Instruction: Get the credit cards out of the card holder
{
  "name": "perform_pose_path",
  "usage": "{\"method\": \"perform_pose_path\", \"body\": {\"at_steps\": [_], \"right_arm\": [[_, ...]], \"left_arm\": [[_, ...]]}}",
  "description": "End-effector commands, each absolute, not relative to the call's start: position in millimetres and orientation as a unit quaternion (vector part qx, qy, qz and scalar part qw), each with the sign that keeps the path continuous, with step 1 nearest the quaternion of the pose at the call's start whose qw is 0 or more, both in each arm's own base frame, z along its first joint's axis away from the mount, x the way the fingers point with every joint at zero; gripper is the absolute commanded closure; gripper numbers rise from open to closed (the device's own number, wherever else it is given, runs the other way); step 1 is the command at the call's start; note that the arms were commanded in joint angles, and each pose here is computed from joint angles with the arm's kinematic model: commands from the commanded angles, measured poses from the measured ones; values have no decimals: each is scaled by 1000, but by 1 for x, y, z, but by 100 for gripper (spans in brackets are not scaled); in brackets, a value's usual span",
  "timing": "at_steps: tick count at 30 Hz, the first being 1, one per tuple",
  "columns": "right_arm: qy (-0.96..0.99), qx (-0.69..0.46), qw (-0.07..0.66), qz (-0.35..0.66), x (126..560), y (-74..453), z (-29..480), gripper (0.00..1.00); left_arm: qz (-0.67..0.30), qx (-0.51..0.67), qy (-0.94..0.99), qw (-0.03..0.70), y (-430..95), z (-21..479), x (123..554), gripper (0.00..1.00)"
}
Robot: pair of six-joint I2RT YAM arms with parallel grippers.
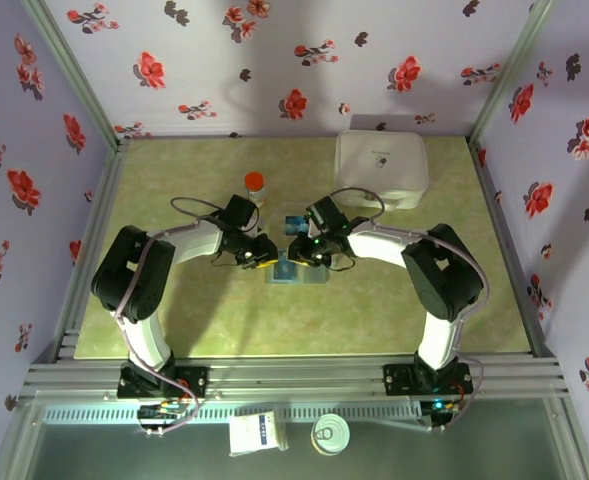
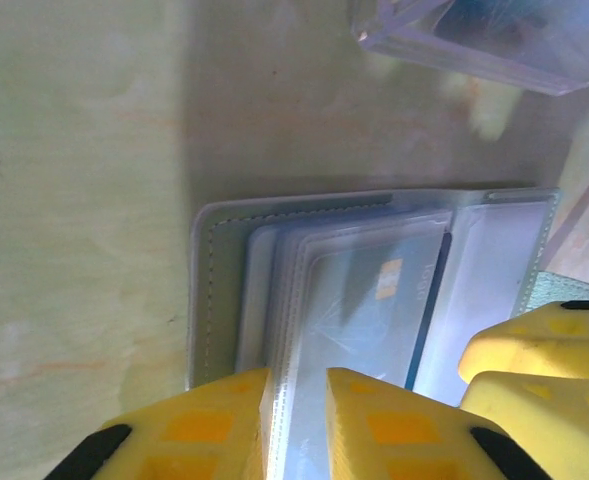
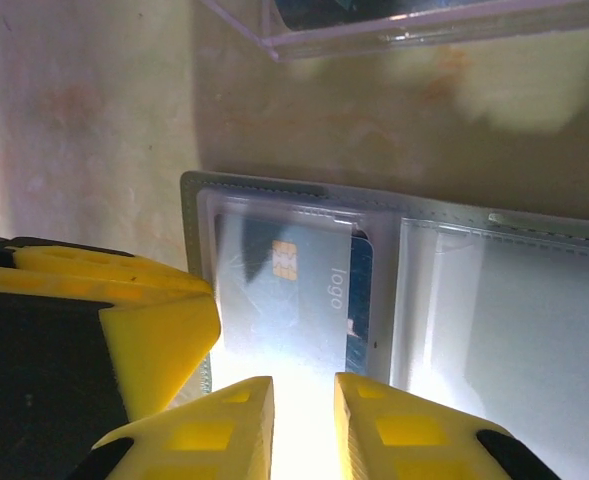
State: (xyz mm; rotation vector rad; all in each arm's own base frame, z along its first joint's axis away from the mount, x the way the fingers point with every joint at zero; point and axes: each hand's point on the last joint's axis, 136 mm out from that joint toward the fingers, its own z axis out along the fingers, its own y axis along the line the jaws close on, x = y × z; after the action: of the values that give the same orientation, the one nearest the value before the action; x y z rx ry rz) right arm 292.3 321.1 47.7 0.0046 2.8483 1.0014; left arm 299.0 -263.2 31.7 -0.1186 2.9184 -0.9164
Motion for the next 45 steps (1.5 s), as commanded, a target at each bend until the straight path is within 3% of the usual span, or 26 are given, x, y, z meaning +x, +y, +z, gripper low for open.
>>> {"method": "perform_pose_path", "body": {"at_steps": [1, 21, 30, 45], "right_arm": [[936, -5, 57, 348, 293, 332, 49, 77], [951, -1, 47, 305, 288, 319, 23, 78], [955, -3, 74, 286, 294, 310, 35, 78], [944, 6, 96, 315, 296, 309, 57, 77]], "left_arm": [[-274, -35, 961, 23, -252, 16, 291, 81], [-260, -36, 965, 25, -247, 14, 291, 86], [-262, -34, 964, 30, -247, 18, 293, 79], [-277, -32, 959, 56, -249, 42, 304, 80]]}}
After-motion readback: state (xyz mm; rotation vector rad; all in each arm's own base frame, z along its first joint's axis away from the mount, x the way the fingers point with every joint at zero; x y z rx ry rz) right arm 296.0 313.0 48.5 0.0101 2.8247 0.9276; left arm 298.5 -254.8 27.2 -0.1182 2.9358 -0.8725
